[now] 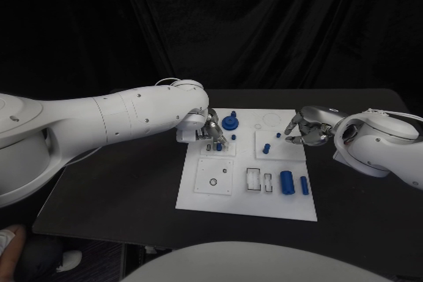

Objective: Assemble the parts on the task board

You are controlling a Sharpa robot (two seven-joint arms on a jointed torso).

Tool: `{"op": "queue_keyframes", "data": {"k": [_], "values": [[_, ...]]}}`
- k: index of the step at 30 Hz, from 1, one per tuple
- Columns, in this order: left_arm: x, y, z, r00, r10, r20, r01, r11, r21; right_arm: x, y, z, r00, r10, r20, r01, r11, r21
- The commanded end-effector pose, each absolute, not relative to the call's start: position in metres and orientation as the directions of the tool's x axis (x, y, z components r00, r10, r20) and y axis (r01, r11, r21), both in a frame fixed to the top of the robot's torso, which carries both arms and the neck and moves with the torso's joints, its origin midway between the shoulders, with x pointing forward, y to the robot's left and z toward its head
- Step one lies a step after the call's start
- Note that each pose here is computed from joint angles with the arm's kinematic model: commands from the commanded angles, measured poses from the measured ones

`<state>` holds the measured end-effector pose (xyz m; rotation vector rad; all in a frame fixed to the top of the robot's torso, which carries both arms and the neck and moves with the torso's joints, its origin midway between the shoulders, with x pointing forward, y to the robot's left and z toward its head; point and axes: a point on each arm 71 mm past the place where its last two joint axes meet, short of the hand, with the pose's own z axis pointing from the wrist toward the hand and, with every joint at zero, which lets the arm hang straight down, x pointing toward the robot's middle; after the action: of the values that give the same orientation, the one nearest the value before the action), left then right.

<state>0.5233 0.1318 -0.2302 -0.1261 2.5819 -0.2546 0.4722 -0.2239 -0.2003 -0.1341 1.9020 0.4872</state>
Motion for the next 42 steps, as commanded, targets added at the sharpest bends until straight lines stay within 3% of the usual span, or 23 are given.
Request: {"op": "queue_keyframes", "data": {"k": [1,9,15,28,42], "values": [[0.520,0.134,-0.238,-0.853,-0.140,-0.503,-0.041,0.979,-0.202,0.472,-0.226,-0.202,-0.388,0.131,-0.912,-0.302,0.917,0.260],[0.517,0.137,-0.235,-0.822,-0.187,-0.537,-0.051,0.965,-0.257,0.471,-0.227,-0.202,-0.382,0.137,-0.914,-0.303,0.916,0.264],[0.512,0.150,-0.227,-0.767,-0.203,-0.608,-0.036,0.961,-0.275,0.469,-0.231,-0.200,-0.372,0.147,-0.916,-0.301,0.915,0.269],[0.515,0.188,-0.189,-0.681,-0.302,-0.667,-0.070,0.934,-0.351,0.470,-0.236,-0.199,-0.361,0.155,-0.920,-0.295,0.917,0.270],[0.539,0.208,-0.189,-0.693,-0.274,-0.667,-0.122,0.956,-0.266,0.470,-0.234,-0.199,-0.352,0.166,-0.921,-0.302,0.911,0.279]]}}
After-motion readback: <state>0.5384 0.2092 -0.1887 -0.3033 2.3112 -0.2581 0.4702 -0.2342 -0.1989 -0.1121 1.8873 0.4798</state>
